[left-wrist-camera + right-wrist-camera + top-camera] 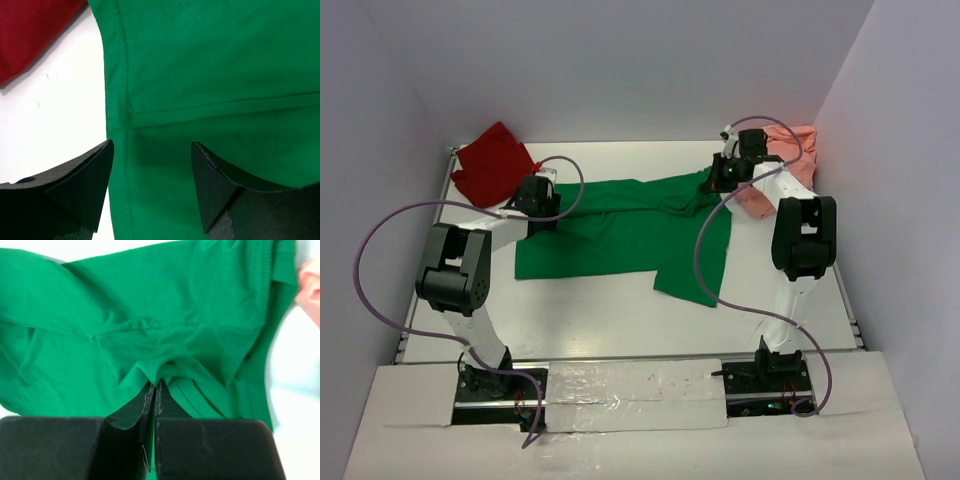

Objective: Fold and stack the t-shirts
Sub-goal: Fold the flattened tshirt in 1/3 of the way

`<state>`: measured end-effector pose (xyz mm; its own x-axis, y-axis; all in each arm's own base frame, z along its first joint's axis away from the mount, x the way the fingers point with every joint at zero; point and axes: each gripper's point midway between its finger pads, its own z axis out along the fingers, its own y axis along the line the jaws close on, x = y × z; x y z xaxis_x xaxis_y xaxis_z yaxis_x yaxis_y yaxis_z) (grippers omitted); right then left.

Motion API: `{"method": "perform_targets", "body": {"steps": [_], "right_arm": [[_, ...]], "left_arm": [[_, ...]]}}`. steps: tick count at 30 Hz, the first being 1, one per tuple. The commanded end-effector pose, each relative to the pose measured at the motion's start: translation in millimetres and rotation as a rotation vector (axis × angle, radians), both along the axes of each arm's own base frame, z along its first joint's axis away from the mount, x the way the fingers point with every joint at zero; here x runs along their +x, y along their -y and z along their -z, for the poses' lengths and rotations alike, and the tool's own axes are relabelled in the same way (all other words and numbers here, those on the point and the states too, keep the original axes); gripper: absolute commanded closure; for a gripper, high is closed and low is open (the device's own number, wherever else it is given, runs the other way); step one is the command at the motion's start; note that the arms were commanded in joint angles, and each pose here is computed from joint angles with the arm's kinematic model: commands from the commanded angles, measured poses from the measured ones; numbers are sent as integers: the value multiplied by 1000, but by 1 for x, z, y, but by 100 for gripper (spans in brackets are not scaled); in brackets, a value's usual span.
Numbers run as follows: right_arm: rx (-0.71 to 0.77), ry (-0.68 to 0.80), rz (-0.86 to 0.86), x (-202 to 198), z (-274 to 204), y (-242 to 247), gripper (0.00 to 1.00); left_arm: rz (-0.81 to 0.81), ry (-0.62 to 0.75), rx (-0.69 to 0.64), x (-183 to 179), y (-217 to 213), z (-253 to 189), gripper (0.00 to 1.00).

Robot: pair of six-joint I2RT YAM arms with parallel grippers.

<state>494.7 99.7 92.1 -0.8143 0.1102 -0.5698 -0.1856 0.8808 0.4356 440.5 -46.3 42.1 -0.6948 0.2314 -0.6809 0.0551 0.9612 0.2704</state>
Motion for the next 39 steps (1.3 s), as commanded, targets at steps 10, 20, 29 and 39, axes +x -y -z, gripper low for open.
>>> {"method": "perform_targets", "body": {"steps": [10, 20, 29, 39], "right_arm": [[7, 106, 86, 49, -3, -5, 100], [-28, 237, 240, 78, -35, 17, 100], [-70, 282, 399, 102, -40, 47, 100], [-61, 277, 423, 117, -41, 53, 97]], "left_arm": [[19, 69, -8, 11, 8, -15, 28], [30, 56, -6, 9, 12, -9, 28], [37, 51, -6, 8, 14, -7, 28], [50, 43, -10, 8, 18, -4, 28]]}}
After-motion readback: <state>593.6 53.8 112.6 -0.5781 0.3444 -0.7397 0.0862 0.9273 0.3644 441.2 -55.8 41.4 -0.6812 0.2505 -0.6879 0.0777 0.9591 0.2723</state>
